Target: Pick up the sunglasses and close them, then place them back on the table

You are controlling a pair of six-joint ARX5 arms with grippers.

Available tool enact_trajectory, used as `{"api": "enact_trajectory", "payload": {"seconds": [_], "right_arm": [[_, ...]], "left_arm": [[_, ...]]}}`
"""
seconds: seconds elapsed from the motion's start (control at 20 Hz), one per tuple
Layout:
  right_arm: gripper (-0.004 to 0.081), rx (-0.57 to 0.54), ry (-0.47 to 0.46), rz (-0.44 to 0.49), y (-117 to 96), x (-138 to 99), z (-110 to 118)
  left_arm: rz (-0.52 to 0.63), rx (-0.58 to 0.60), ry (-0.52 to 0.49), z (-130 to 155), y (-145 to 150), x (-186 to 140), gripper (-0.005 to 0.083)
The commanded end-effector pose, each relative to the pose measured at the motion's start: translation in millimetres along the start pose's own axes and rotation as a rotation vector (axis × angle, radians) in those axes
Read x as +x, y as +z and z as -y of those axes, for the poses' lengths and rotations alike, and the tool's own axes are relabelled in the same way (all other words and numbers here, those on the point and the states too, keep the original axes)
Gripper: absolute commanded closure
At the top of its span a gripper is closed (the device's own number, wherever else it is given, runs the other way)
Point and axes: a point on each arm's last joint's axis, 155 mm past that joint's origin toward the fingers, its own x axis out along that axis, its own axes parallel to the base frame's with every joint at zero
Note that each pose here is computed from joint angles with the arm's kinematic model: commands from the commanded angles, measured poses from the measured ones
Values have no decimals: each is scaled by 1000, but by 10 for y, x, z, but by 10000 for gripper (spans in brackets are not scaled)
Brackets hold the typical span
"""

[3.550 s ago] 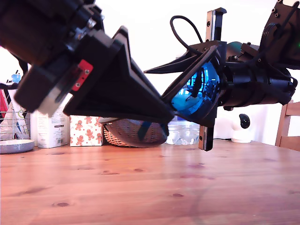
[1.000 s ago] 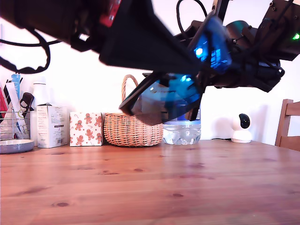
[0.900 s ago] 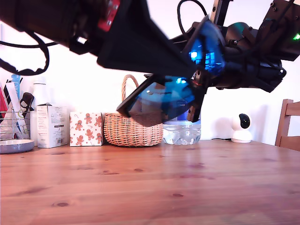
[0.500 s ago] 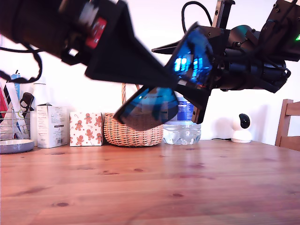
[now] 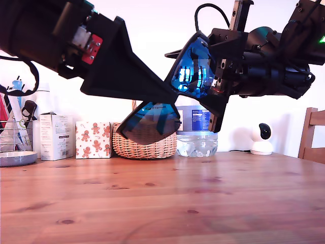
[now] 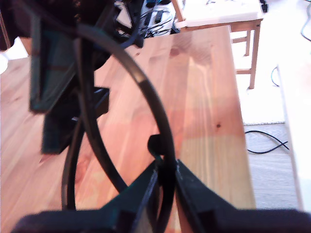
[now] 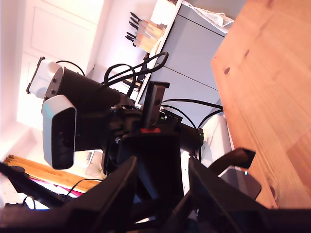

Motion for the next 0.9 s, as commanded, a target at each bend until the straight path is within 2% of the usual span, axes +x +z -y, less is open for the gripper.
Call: {"api": "enact_trajectory", "payload": {"seconds": [0.0, 0.5, 0.65, 0.75, 0.8, 0.85], "right_arm": [[478, -17, -4, -9, -26, 52, 12], [478, -103, -176, 83, 289, -20, 256], [478, -132, -243, 124, 445, -76, 331], [478, -164, -338, 176, 584, -181, 468], [493, -173, -383, 200, 636, -246, 539], [577, -195, -428, 220, 681, -320, 605]], "left_arm": [[0, -3, 40, -92, -30, -23, 797], [-12, 72, -39, 206, -26, 17, 797], [-12, 75, -39, 210, -25, 18, 797], [-14, 74, -39, 210, -31, 18, 797], [-22, 72, -41, 215, -51, 18, 797], [-36, 69, -33, 201, -81, 17, 797]]}}
